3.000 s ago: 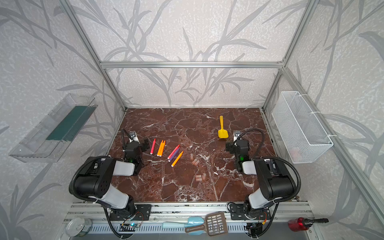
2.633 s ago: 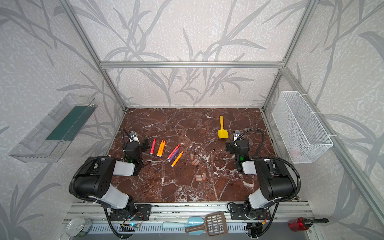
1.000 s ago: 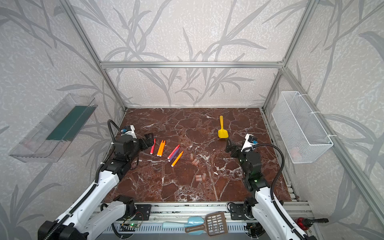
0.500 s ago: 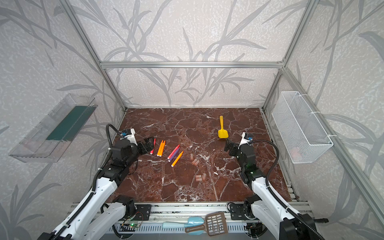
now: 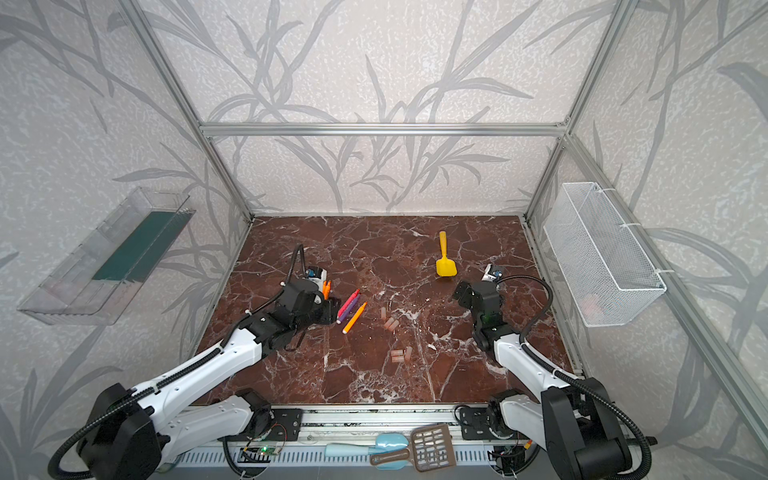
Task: Insert the pens into the pen caps
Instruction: 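Move the left gripper over the orange marker while the right gripper lifts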
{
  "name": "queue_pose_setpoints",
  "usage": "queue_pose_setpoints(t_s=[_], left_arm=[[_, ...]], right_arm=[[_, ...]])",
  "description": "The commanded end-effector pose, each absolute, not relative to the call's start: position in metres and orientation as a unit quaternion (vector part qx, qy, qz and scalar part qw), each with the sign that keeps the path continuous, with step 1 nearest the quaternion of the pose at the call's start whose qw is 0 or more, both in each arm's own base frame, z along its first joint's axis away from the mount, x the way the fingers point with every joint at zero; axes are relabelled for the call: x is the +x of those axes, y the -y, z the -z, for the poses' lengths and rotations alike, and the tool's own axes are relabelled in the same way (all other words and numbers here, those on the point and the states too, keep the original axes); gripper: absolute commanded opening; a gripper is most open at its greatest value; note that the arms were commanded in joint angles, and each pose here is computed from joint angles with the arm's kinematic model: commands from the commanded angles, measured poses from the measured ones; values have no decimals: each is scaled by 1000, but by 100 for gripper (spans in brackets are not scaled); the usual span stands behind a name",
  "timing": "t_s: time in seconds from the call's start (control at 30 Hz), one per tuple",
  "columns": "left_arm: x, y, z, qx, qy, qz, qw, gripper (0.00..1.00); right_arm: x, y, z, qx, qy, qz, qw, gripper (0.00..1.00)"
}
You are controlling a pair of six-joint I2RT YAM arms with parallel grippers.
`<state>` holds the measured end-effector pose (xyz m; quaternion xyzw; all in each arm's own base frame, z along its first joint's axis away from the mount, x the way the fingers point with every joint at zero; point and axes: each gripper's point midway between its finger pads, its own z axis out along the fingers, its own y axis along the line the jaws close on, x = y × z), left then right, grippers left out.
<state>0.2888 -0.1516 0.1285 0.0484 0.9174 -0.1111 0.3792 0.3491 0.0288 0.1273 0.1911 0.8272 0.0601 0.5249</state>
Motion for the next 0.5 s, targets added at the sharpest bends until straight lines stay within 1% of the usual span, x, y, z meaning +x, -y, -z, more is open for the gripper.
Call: queue_pose_setpoints(t_s=[0.0,0.1,0.23,0.47], left_arm=[[284,146,-118,64,-931,70,353,55],[280,153,-106,68,-937,78,333,53],[278,161,-98,81,-945,74,307,46],[277,189,-84,125,-948,72,285,42]], right_arm=[[355,-26,-133,200,-823,-54,529,92],[354,-26,-133,200,-822,-55,530,91],[354,-27,-135,198,-819,-59,535,90],[355,-28,-134,196,-822,-60,532,89]])
